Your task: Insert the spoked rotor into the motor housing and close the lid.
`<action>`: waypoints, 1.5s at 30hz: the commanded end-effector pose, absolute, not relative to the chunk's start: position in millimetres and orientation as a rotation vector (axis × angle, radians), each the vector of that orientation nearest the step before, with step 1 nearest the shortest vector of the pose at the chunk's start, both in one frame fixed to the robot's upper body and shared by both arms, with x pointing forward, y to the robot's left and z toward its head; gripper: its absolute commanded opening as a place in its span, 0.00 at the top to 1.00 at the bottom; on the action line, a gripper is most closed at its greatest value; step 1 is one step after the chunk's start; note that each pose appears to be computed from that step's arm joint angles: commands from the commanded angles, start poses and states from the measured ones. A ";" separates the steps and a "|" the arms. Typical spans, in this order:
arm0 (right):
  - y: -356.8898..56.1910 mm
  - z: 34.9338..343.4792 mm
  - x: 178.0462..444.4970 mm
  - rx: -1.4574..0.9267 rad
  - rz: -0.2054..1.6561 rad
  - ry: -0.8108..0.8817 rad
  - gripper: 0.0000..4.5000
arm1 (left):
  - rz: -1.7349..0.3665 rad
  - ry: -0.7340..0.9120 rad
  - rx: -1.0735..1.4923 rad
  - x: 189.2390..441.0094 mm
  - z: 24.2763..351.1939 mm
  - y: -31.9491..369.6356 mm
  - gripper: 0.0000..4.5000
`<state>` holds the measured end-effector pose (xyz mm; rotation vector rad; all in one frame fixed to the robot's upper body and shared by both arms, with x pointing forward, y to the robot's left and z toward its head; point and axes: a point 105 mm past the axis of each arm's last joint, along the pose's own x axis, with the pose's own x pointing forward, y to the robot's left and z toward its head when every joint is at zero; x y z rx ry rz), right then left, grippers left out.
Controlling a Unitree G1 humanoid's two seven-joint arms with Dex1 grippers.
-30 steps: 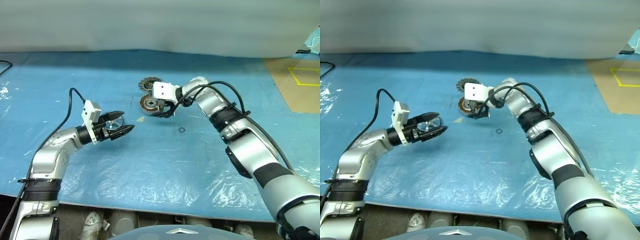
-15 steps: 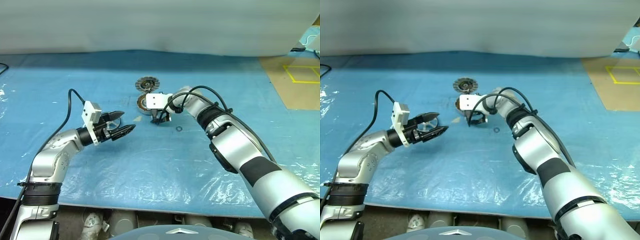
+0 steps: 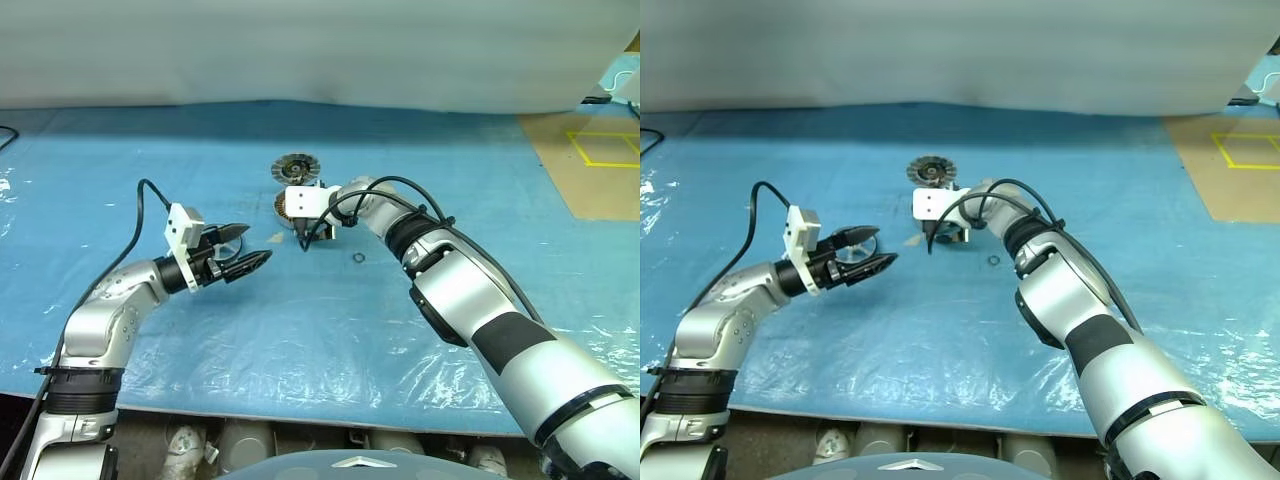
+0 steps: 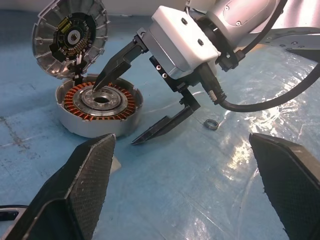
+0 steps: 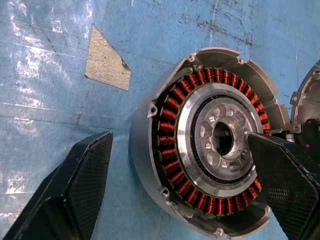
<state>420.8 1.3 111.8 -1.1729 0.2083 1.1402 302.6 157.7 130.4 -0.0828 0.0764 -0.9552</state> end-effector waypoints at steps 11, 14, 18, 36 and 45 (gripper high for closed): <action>4.0 111.3 416.8 -1.171 1.181 0.212 0.56 | -0.972 0.032 -0.059 303.0 142.0 154.8 0.00; -0.7 116.7 413.4 -1.156 1.237 0.221 0.56 | -0.977 0.032 -0.061 302.9 142.4 154.7 0.00; -4.6 123.9 395.8 -1.044 1.391 0.266 0.56 | -0.980 0.040 -0.066 301.9 140.7 155.6 0.00; -13.9 74.3 309.9 -0.936 1.331 0.512 0.56 | -1.078 0.113 -0.086 301.5 132.8 141.8 0.00; -20.3 111.6 297.4 -0.778 1.459 0.467 0.11 | -1.094 0.111 -0.088 304.6 132.3 140.3 0.00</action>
